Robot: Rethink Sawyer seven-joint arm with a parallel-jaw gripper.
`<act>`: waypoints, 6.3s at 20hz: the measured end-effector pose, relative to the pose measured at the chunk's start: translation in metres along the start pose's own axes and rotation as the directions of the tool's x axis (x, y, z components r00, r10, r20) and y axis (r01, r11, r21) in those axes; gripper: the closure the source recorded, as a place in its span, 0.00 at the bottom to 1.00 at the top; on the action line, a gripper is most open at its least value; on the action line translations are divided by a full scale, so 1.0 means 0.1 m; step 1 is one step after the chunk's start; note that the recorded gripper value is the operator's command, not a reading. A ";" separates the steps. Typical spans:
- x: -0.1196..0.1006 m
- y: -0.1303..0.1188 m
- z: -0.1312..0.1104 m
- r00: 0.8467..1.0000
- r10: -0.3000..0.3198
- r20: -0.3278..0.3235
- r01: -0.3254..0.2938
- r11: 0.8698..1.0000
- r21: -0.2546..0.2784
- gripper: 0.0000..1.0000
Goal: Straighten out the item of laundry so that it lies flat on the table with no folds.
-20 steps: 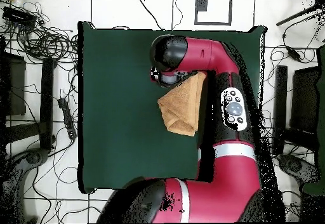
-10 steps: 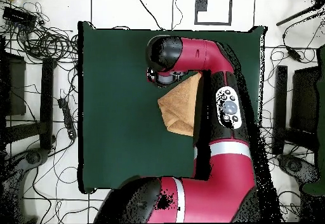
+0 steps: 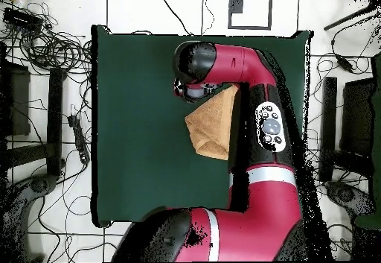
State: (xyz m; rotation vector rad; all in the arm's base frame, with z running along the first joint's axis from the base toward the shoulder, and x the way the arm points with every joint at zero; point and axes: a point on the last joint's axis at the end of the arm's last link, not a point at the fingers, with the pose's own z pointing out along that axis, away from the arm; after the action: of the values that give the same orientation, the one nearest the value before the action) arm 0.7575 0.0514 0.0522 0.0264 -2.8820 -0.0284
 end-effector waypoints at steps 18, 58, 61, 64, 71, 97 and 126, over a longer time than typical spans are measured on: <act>0.00 -0.10 -0.01 1.000 0.012 0.001 -0.012 1.000 -0.003 1.00; 0.00 -0.10 0.00 1.000 0.012 0.000 -0.012 1.000 -0.003 1.00; -0.01 -0.10 0.00 1.000 0.012 0.003 -0.012 1.000 -0.003 1.00; -0.01 -0.10 0.00 1.000 0.011 0.004 -0.011 1.000 -0.001 1.00; -0.01 -0.09 0.00 1.000 0.011 0.004 -0.011 1.000 -0.001 0.00; 0.00 -0.06 0.05 1.000 0.007 -0.002 -0.007 1.000 -0.001 0.00; -0.02 -0.02 0.32 1.000 0.000 -0.029 0.000 1.000 -0.001 0.00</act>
State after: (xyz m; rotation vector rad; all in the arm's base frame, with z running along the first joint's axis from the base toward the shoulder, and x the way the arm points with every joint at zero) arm 0.7508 0.0502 0.0205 0.0264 -2.8534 -0.0298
